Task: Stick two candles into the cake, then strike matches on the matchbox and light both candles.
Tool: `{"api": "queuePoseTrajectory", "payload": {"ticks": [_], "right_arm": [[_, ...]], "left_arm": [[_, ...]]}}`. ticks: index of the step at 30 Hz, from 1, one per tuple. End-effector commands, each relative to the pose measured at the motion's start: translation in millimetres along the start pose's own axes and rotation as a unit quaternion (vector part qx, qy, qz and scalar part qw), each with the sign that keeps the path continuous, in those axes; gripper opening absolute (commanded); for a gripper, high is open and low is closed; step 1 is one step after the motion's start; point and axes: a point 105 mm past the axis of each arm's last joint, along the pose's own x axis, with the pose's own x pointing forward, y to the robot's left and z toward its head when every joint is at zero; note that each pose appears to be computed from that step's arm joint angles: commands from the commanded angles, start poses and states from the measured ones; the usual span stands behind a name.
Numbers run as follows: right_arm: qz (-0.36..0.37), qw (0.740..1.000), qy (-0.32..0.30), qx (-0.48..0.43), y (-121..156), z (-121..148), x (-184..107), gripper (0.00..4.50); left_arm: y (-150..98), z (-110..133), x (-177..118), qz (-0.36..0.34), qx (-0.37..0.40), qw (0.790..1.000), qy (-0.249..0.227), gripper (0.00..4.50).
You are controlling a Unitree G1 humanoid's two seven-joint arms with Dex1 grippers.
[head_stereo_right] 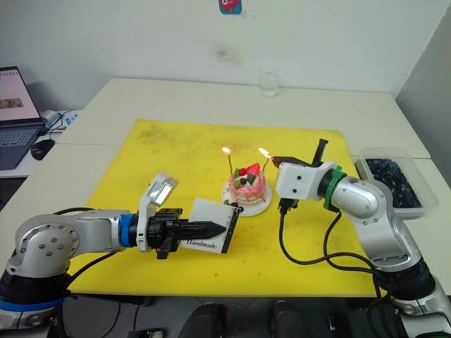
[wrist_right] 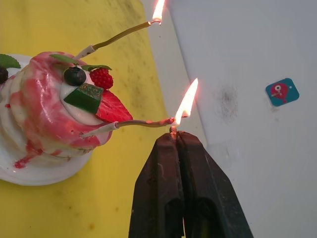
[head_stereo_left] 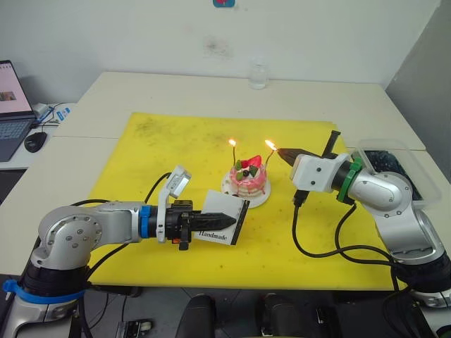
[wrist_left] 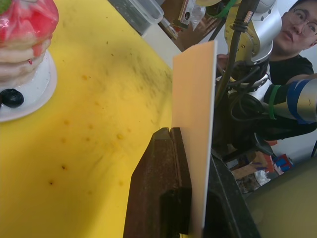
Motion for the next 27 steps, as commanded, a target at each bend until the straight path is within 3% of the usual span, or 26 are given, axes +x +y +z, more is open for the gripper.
{"api": "queuePoseTrajectory", "payload": {"ticks": [1,8,13,18,21,27], "right_arm": [[-0.027,0.999,-0.008,-0.018,-13.5,7.8,-8.5,0.01],[-0.025,1.0,0.014,-0.006,-12.4,-0.8,-19.0,0.01],[-0.058,0.992,0.097,0.052,-18.4,-33.8,-50.6,0.01],[-0.122,0.965,0.199,0.115,-29.8,-76.7,-96.2,0.01],[-0.171,0.936,0.264,0.16,-33.2,-108.3,-131.4,0.01],[-0.219,0.901,0.312,0.205,-28.8,-142.5,-162.9,0.01]], "left_arm": [[-5.9,4.4,1.4,-0.014,0.014,1.0,-0.002,0.0],[-7.9,3.4,4.0,-0.019,0.014,1.0,-0.004,0.0],[-10.1,0.2,9.0,-0.027,0.009,1.0,-0.008,0.0],[-9.9,-2.9,14.7,-0.03,0.003,0.999,-0.013,0.0],[-9.0,-4.8,18.9,-0.031,0.001,0.999,-0.016,0.0],[-9.3,-6.3,25.5,-0.035,-0.003,0.999,-0.022,0.0]]}}
